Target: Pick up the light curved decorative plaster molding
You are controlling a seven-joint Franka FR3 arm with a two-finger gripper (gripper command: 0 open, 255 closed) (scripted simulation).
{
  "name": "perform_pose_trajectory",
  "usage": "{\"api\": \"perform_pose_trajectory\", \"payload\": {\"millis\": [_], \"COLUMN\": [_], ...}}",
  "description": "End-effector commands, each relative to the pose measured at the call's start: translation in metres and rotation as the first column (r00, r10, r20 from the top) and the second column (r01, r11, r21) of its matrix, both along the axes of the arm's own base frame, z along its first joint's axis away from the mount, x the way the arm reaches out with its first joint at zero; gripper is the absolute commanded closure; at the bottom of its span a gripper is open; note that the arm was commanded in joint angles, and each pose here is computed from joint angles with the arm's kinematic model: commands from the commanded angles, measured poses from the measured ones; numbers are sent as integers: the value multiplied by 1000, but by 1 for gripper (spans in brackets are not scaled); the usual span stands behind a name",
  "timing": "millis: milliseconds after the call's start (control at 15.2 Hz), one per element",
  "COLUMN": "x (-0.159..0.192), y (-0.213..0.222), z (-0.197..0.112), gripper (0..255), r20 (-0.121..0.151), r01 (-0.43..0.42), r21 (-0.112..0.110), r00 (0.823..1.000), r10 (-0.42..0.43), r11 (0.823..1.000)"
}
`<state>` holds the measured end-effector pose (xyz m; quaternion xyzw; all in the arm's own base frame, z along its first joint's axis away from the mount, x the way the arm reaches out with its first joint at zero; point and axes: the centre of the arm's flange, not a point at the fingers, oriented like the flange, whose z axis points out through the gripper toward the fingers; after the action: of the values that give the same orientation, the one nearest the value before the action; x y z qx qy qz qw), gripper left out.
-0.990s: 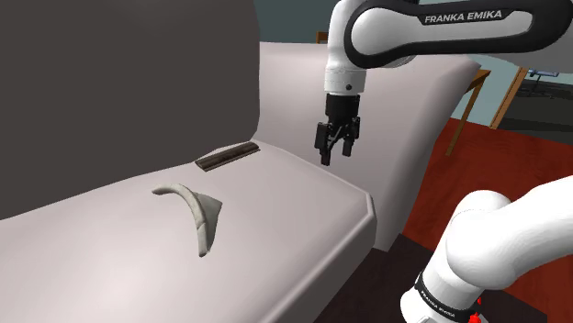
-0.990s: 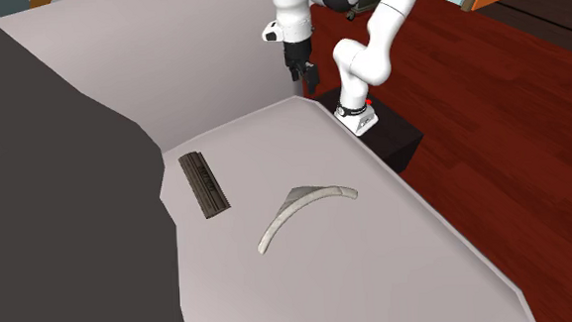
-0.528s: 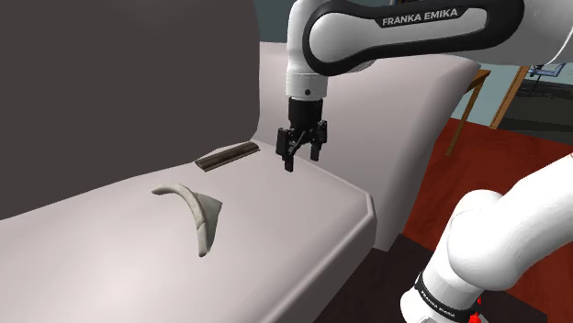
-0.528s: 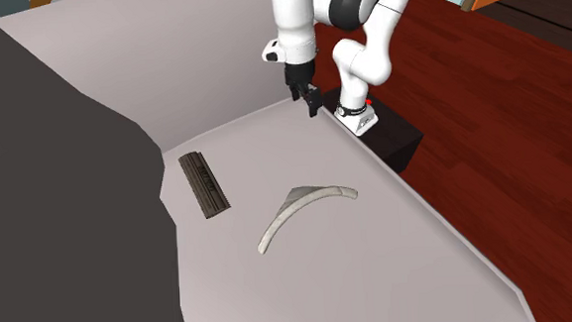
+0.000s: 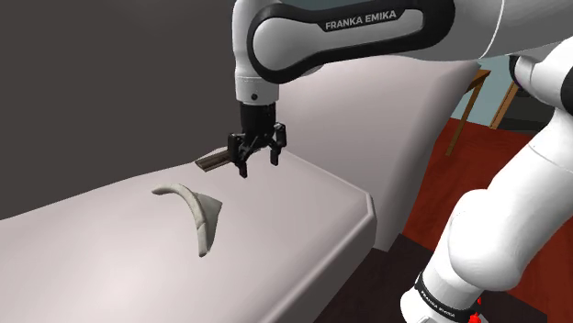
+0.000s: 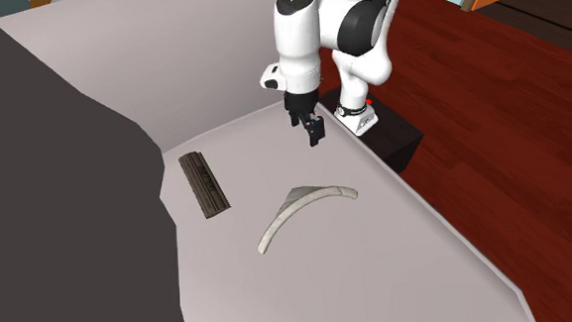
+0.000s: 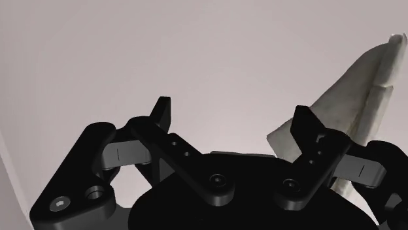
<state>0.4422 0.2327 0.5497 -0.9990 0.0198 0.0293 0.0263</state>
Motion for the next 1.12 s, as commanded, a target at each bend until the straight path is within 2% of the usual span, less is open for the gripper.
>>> {"api": "perform_pose_trajectory", "payload": {"millis": [0,726,1056], "x": [15,91,92], "y": [23,146,147], "z": [0,-6,-27], "gripper": [0,0,0], "r20": [8,50,51], "r01": [1,2,2], "r21": [-4,-34,-34], "r00": [1000,999,999], "r10": [-1,-1,-1], "r11": [1000,999,999]}}
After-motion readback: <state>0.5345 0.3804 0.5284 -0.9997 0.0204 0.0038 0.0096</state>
